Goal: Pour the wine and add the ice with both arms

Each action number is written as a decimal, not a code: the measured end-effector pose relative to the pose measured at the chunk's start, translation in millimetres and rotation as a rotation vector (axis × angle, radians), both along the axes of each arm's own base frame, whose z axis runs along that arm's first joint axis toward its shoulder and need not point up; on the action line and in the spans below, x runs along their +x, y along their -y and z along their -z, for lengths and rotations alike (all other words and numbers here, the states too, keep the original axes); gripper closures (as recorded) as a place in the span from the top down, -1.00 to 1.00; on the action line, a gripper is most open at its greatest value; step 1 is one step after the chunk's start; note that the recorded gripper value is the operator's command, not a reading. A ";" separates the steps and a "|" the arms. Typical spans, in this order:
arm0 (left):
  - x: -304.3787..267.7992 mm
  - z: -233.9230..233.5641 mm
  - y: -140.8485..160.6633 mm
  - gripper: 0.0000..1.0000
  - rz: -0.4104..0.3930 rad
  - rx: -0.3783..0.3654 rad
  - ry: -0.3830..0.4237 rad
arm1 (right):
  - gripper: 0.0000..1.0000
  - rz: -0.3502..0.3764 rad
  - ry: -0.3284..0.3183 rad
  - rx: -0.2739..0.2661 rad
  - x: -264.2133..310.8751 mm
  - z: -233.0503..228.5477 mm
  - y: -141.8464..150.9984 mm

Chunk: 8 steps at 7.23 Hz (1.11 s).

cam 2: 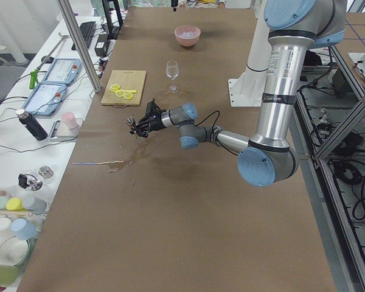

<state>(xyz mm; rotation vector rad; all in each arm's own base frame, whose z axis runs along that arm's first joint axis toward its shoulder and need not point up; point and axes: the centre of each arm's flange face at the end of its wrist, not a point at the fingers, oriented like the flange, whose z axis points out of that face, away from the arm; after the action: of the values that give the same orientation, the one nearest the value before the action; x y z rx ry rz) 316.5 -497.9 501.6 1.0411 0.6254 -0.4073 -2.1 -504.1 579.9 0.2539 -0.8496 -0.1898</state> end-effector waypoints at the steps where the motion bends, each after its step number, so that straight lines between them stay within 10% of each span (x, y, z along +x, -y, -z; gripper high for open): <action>1: -8.6 -14.9 -5.6 -1.00 -0.017 -0.005 -0.021 | 1.00 -0.001 -0.002 0.003 0.1 0.8 0.3; 8: -7.8 -83.4 13.9 -1.00 0.056 0.030 -0.074 | 1.00 0.000 -0.003 0.012 -1.0 4.5 2.0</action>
<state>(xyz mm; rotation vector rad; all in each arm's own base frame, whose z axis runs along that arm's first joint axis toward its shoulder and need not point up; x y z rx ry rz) 308.7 -511.8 585.0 1.0781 0.6710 -0.4881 -3.1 -506.1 575.4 0.2645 -0.8460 -0.1956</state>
